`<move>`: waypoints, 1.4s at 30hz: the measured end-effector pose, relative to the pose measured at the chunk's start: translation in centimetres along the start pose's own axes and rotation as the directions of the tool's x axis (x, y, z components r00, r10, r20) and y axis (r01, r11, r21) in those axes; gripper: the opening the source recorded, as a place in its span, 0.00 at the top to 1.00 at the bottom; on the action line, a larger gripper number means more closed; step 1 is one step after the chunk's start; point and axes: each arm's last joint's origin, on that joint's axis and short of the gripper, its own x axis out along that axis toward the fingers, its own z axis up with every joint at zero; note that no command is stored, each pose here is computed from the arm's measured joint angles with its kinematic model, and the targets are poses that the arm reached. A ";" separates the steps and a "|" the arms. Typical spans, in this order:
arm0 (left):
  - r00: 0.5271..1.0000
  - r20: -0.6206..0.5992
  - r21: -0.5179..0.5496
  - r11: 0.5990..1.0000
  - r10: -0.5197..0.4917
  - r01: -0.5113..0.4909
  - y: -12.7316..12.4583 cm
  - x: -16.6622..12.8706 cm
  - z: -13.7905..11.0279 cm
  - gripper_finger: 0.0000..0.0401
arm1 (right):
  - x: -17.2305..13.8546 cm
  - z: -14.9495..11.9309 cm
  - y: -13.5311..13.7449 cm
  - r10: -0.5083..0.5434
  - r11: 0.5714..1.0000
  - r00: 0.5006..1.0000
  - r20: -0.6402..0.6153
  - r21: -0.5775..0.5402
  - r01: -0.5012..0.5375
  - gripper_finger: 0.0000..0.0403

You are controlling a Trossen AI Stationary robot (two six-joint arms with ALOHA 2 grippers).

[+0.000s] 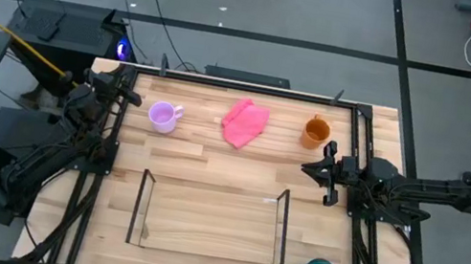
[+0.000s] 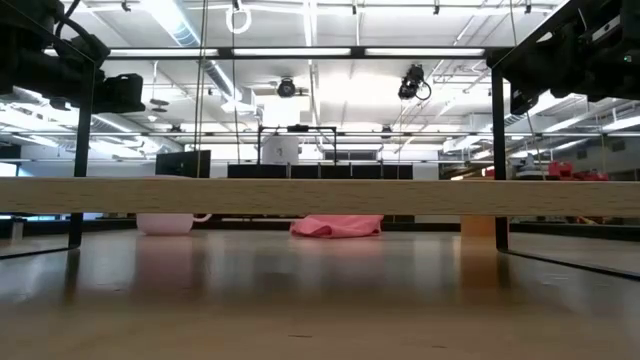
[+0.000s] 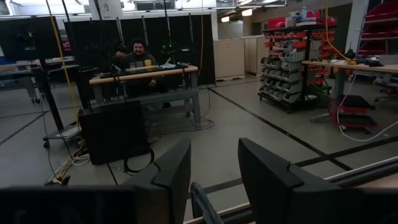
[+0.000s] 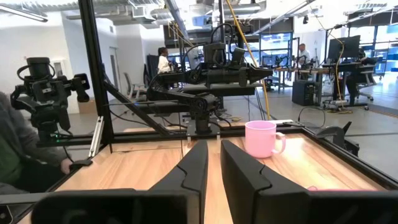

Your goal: Stack small to large cups/mugs on shelf

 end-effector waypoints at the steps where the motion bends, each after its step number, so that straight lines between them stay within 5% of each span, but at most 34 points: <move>1: 1.000 0.000 0.000 1.000 0.000 0.000 0.0 0.0 0.0 0.64 | 0.0 0.0 0.0 0.000 1.000 1.000 0.000 0.000 0.000 0.87; 42: 1.000 0.001 0.000 1.000 0.000 0.000 0.0 0.0 0.0 0.64 | 0.0 0.0 0.0 0.000 1.000 1.000 0.000 0.000 0.000 0.87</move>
